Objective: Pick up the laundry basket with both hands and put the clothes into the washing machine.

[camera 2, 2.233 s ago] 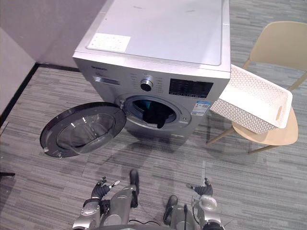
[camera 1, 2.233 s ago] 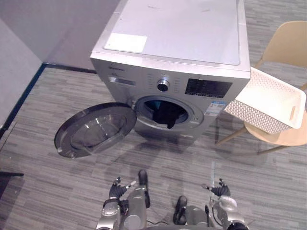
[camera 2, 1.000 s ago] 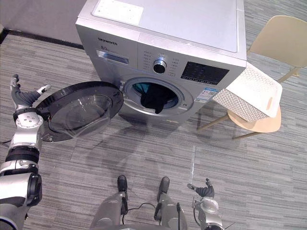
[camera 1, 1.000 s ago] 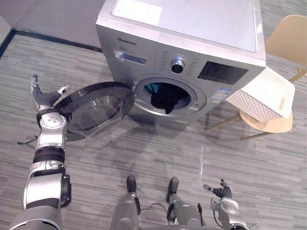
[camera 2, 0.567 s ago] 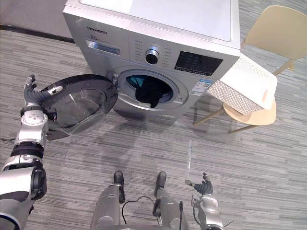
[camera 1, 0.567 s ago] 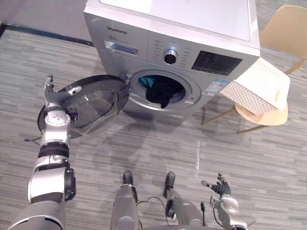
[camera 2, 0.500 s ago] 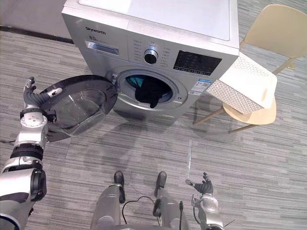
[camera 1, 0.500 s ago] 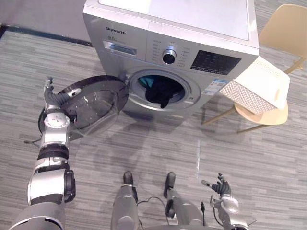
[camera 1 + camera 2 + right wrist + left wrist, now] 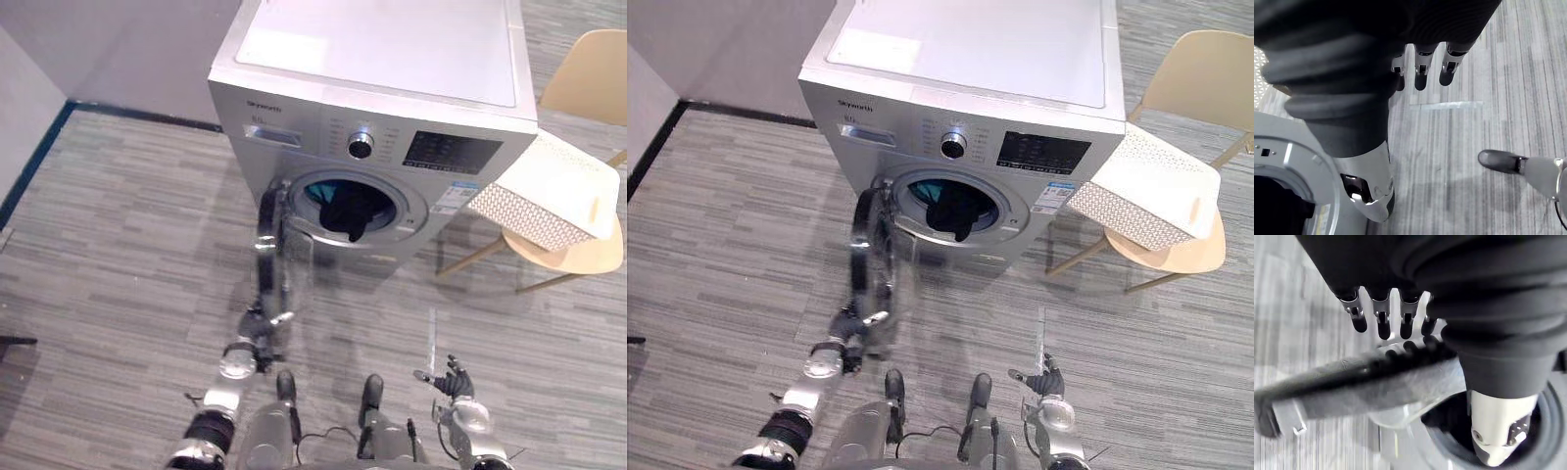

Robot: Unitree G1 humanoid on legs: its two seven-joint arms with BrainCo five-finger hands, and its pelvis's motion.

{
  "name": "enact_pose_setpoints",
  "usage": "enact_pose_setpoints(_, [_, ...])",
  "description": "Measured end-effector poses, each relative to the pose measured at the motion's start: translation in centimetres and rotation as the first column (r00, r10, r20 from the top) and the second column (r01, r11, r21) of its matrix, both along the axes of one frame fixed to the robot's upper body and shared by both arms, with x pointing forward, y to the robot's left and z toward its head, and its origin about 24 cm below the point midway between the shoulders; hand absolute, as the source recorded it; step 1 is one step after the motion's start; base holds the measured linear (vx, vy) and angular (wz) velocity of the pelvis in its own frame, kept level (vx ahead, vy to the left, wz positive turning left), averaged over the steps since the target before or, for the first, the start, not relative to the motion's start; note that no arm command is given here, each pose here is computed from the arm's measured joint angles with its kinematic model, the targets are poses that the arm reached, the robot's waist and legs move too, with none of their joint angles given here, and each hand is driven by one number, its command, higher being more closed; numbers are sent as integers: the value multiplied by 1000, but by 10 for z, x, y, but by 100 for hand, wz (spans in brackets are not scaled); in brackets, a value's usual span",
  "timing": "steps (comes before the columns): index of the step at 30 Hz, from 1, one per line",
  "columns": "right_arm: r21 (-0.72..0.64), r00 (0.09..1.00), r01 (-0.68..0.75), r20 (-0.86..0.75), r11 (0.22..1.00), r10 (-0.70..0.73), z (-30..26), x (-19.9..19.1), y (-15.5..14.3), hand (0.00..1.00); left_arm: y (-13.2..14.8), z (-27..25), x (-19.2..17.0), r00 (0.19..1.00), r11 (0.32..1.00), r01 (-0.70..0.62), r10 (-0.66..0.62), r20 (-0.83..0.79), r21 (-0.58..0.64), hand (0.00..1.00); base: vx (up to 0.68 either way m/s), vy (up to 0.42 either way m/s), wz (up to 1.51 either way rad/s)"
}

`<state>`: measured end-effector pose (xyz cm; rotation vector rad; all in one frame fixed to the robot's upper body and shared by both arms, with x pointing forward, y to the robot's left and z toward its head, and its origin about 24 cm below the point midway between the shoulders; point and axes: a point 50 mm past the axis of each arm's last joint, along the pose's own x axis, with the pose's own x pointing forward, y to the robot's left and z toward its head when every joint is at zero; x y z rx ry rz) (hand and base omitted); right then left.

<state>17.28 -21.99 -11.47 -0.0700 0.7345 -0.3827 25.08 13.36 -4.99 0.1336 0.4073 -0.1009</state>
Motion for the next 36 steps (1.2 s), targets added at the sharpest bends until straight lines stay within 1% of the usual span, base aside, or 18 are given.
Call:
enact_pose_setpoints(2, [-14, 1000, -28, -2, 1000, 27, 1, 2, 0, 0, -18, 19, 12, 994, 996, 78, -73, 80, -51, 0, -20, 32, -24])
enact_pose_setpoints(3, [-21, 1000, -30, -2, 999, 30, 2, 2, -2, 0, -26, 33, 27, 987, 993, 102, -93, 131, -61, 0, -32, 21, -41])
enact_pose_setpoints(4, [-24, 1000, -30, 0, 999, 30, 2, 3, -3, 0, -28, 41, 35, 983, 992, 107, -96, 156, -62, 0, -49, 16, -58])
enact_pose_setpoints(6, [-43, 999, -39, 9, 998, 39, 6, 7, -8, 0, -27, 64, 68, 972, 994, 110, -107, 211, -5, 0, -50, 8, -52])
enact_pose_setpoints(8, [-75, 997, -63, 36, 995, 66, 14, 19, -13, 0, 1, 96, 113, 970, 990, 6, -41, 241, 144, 0, -44, -7, -79])
enact_pose_setpoints(9, [-85, 996, -67, 56, 994, 72, 18, 24, -15, 0, 15, 111, 126, 965, 978, -39, -15, 260, 204, 0, -49, -16, -83])
enact_pose_setpoints(10, [-96, 994, -69, 83, 993, 77, 23, 30, -16, 0, 36, 137, 141, 953, 954, -103, 13, 303, 283, 0, -76, -41, -79])
enact_pose_setpoints(11, [-106, 991, -67, 111, 992, 79, 28, 33, -18, 0, 60, 178, 154, 923, 917, -181, 34, 383, 355, 0, -67, -39, -69])
enact_pose_setpoints(14, [-88, 988, -39, 143, 995, 51, 29, 20, -16, 0, 84, 233, 163, 865, 886, -284, 72, 497, 367, 0, -65, -46, -34])
enact_pose_setpoints(16, [-67, 988, -26, 152, 997, 36, 28, 12, -13, 0, 83, 229, 163, 869, 887, -284, 78, 489, 363, 0, -41, -82, -9])
enact_pose_setpoints(20, [-43, 979, -15, 205, 999, 23, 32, 9, -3, 0, 66, 237, 164, 840, 913, -273, 72, 538, 305, 0, 6, -60, 16])
enact_pose_setpoints(24, [-44, 972, -3, 237, 999, 13, 36, 12, 0, 0, 43, 221, 156, 822, 943, -235, 63, 567, 237, 0, 42, -20, 30])
enact_pose_setpoints(28, [-26, 976, 21, 219, 999, -14, 31, 7, 4, 0, 23, 148, 114, 860, 977, -169, 84, 504, 126, 0, 58, -30, 47])
enact_pose_setpoints(30, [-17, 981, 28, 194, 999, -24, 27, 1, 6, 0, 22, 107, 87, 903, 983, -164, 117, 412, 80, 0, 89, -43, 49])
enact_pose_setpoints(32, [-21, 992, 38, 120, 999, -35, 15, -9, 4, 0, 29, 43, 34, 956, 978, -207, 199, 214, 15, 0, 129, -21, 53])
enact_pose_setpoints(33, [-24, 994, 40, 100, 999, -38, 12, -11, 3, 0, 31, 29, 20, 961, 974, -228, 225, 162, 1, 0, 153, -13, 42])
enact_pose_setpoints(35, [-41, 999, 37, 28, 998, -36, 3, -20, -2, 0, 43, -13, -31, 944, 943, -331, 330, -21, -47, 0, 153, -4, 45])
enact_pose_setpoints(36, [-46, 999, 31, 12, 998, -31, 1, -21, -3, 0, 46, -19, -41, 937, 936, -349, 346, -53, -53, 0, 91, -6, 67])
